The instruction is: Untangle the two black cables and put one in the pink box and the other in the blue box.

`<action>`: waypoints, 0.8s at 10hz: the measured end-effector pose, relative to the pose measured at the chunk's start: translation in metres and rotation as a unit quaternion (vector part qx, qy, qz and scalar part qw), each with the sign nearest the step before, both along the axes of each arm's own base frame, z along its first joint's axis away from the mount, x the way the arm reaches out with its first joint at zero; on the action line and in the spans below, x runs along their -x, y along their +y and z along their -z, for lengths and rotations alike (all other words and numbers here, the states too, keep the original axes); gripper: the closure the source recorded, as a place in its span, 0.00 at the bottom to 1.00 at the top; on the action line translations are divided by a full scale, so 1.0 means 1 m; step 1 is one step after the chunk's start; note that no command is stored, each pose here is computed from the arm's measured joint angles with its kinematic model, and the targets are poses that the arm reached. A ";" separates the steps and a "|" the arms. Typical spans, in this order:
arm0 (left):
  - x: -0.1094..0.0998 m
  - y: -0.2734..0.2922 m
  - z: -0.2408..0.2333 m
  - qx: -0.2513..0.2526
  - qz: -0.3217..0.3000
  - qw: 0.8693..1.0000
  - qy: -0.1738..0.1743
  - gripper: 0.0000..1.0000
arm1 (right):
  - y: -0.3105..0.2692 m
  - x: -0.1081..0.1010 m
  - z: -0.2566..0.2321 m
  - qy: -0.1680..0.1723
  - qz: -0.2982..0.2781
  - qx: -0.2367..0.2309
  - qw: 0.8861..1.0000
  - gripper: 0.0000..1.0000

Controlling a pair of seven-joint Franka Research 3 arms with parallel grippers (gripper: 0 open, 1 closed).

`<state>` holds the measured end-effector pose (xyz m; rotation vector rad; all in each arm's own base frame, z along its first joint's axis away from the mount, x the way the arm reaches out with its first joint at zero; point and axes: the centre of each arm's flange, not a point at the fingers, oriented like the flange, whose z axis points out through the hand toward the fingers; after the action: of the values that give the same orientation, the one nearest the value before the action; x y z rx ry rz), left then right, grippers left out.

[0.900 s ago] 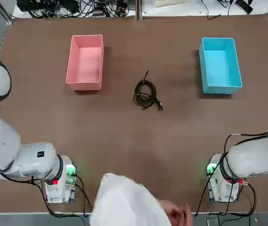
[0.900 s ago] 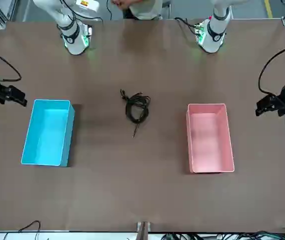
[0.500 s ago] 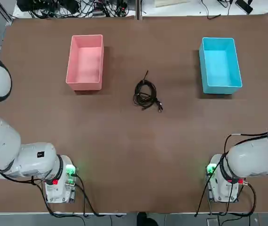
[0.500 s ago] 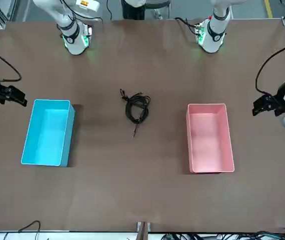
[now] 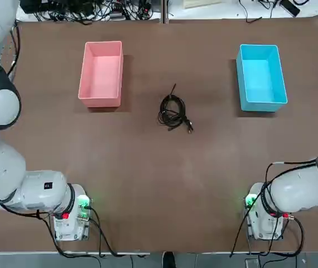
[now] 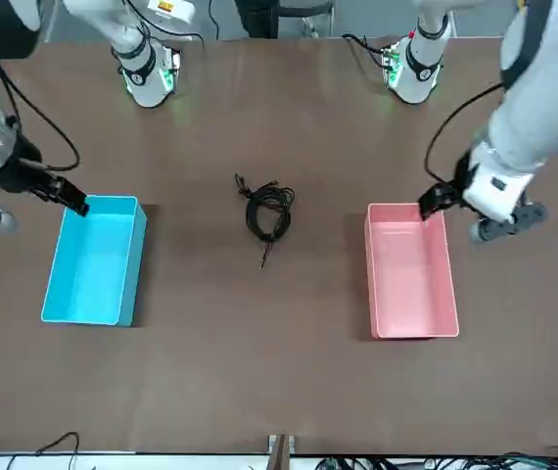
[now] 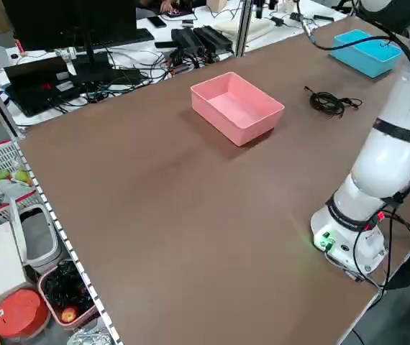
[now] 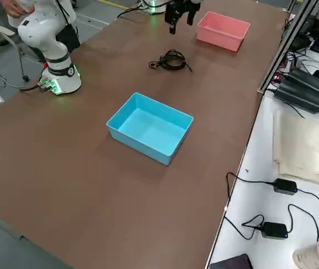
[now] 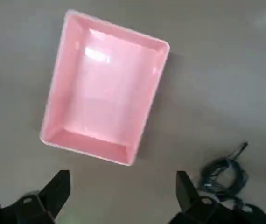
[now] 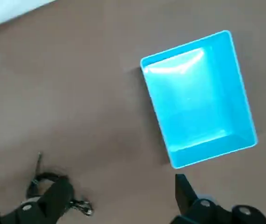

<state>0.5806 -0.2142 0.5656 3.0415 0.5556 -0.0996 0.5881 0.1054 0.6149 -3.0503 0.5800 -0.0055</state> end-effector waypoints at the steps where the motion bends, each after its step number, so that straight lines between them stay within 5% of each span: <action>1: 0.007 -0.033 0.013 -0.004 -0.046 0.999 0.013 0.00 | 0.018 0.001 0.006 0.001 0.017 -0.009 1.000 0.00; 3: 0.020 -0.097 0.047 -0.010 -0.152 0.988 0.033 0.00 | 0.036 0.002 0.025 0.010 0.052 -0.029 0.998 0.00; 5: 0.035 -0.162 0.093 -0.024 -0.264 0.964 0.038 0.00 | 0.055 0.004 0.040 0.012 0.079 -0.030 0.996 0.00; 8: 0.063 -0.248 0.192 -0.047 -0.433 0.899 0.055 0.00 | 0.084 0.009 0.055 0.011 0.090 -0.033 0.995 0.00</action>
<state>0.5179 -0.4621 0.3740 2.5633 1.8764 -0.2049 0.5787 0.1896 0.5599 -2.9278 0.8359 0.0416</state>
